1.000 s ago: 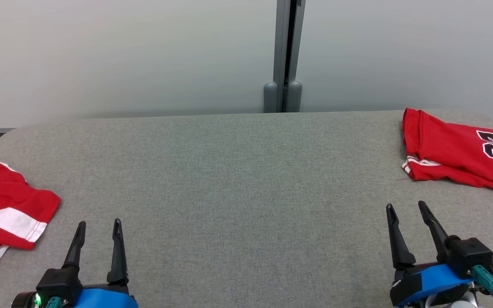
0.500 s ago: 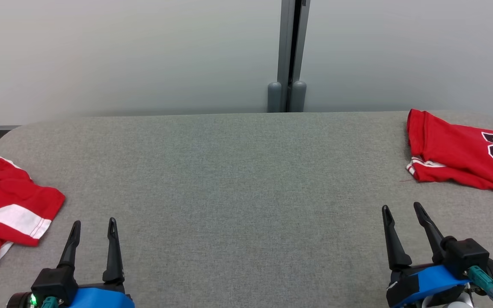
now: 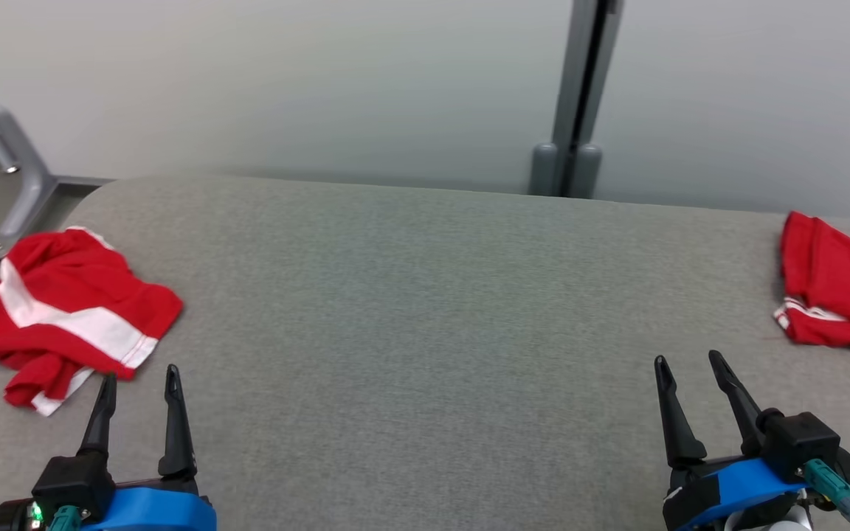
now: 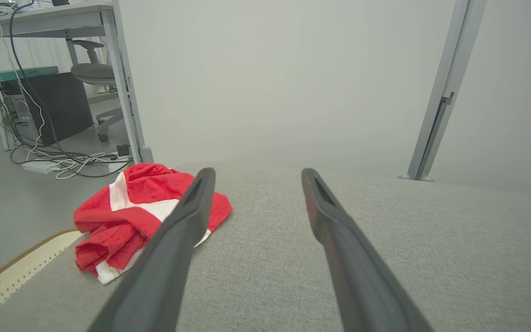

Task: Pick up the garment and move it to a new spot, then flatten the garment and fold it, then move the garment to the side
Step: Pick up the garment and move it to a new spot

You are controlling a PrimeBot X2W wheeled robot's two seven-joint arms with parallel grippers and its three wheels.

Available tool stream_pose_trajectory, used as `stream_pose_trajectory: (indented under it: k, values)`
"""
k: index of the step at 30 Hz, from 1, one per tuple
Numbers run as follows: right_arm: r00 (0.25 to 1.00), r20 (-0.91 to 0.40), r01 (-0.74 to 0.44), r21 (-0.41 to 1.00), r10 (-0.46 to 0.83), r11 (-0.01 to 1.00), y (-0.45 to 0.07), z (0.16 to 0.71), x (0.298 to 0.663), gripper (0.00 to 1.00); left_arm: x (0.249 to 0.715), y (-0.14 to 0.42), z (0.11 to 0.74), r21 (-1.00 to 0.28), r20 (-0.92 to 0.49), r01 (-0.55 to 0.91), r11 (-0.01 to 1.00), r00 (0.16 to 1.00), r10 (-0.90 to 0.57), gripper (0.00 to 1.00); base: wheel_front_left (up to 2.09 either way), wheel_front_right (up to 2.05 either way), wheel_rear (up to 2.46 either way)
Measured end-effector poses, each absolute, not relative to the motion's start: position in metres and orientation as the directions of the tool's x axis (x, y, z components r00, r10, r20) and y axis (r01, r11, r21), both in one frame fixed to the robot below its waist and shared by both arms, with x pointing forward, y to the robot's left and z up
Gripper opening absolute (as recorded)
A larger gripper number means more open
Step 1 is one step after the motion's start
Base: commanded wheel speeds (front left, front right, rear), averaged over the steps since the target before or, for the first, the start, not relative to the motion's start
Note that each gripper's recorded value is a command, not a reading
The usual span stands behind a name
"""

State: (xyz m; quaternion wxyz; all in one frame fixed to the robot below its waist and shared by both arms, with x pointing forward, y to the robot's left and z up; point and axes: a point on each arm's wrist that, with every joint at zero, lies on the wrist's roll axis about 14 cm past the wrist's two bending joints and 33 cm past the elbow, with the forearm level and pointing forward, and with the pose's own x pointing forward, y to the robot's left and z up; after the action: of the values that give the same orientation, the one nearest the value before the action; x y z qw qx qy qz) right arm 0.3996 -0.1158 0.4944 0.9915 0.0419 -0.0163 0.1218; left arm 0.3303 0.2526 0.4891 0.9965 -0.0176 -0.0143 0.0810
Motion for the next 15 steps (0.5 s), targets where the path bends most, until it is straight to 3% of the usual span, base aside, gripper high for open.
stream_pose_trajectory:
  k: [15]
  values:
    - [0.904, 0.023, -0.426, 0.092, 0.426, 0.900, -0.042, 0.486, 0.416, 1.00, 0.274, 0.316, 0.490, -0.023, 0.024, -0.389, 0.921, 0.921, 0.390, 1.00, 0.00, 0.00, 0.00]
